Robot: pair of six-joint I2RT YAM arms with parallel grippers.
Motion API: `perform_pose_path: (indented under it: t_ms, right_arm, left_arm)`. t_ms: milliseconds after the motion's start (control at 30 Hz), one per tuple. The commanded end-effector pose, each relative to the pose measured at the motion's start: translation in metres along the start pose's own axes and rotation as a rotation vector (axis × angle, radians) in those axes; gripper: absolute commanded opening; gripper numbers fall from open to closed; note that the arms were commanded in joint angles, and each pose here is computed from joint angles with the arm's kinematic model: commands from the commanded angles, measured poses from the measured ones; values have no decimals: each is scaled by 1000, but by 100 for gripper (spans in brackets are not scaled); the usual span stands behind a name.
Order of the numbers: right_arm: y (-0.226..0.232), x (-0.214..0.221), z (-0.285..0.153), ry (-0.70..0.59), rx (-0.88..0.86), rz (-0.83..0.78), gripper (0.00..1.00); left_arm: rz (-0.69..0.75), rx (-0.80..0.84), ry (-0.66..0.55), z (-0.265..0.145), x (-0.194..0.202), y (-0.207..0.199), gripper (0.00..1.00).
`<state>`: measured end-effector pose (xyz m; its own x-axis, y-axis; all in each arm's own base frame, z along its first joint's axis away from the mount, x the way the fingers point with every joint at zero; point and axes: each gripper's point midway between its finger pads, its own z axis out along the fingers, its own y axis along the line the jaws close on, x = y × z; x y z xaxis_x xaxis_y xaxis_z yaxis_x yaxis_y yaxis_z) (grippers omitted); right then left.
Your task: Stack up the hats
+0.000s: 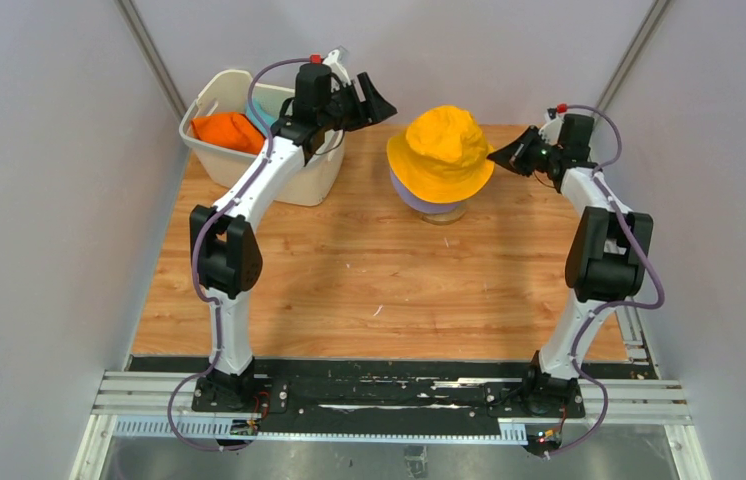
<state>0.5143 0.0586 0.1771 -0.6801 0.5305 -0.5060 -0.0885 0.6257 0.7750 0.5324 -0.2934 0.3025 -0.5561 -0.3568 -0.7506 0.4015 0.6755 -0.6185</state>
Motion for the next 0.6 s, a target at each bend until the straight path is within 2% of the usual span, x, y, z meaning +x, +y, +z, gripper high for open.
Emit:
perform_pose_path:
  t_ms: [0,300,567]
  right_arm:
    - [-17,-10,12,-8,44,-6,0]
    - [-28,12,41,69,53,0,0]
    - [-18,10,42,69,31,-21,1]
  left_arm:
    - [37,17,-38,-12,-14,-16,72]
    - [44,-38,18,-1,12,9,73]
    - [44,-58,88,14,48,26,74]
